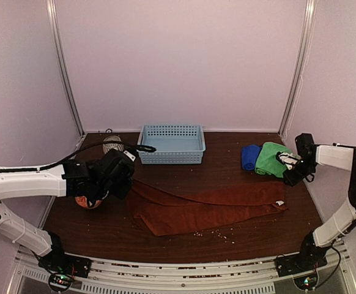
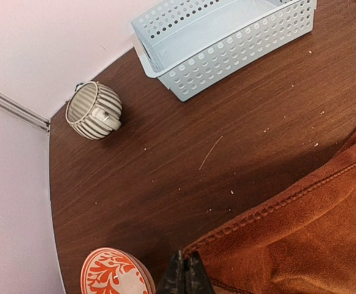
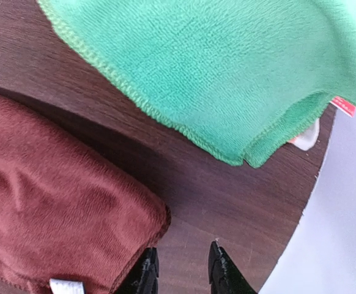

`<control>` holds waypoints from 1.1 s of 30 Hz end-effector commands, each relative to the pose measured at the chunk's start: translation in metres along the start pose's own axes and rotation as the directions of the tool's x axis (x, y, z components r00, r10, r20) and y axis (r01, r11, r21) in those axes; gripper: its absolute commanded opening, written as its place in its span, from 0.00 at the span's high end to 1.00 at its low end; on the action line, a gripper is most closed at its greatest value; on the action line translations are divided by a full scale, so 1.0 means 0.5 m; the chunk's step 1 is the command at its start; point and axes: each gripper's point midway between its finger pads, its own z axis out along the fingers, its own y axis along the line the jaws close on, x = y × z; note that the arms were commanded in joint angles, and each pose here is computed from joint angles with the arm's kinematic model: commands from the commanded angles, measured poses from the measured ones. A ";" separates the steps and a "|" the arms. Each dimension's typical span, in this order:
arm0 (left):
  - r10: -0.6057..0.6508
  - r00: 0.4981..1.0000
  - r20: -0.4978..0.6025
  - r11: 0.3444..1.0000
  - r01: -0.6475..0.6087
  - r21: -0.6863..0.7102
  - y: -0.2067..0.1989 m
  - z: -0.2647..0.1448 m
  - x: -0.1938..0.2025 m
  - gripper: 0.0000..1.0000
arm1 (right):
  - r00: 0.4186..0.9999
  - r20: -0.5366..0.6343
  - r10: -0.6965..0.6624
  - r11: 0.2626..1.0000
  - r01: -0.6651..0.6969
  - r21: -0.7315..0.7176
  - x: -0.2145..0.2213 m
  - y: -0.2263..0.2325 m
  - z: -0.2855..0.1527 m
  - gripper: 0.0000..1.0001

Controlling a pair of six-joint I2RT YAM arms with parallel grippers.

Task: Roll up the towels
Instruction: Pick up the towel from the center of the board.

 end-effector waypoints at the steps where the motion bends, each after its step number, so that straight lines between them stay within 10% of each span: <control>1: -0.021 0.999 0.036 1.000 0.022 -0.017 0.010 -0.001 -0.013 1.00 | 0.995 0.063 -0.072 0.995 0.067 0.079 0.002 -0.011 -0.068 0.70; 17: -0.007 0.999 0.038 1.000 0.006 0.009 -0.006 0.006 -0.016 1.00 | 0.930 -0.097 -0.353 0.904 0.313 -0.291 0.164 0.141 -0.050 0.75; 33: -0.009 0.999 0.031 1.000 0.009 0.009 -0.009 0.010 -0.013 1.00 | 0.947 -0.106 -0.304 0.928 0.269 -0.259 0.149 0.128 0.012 0.76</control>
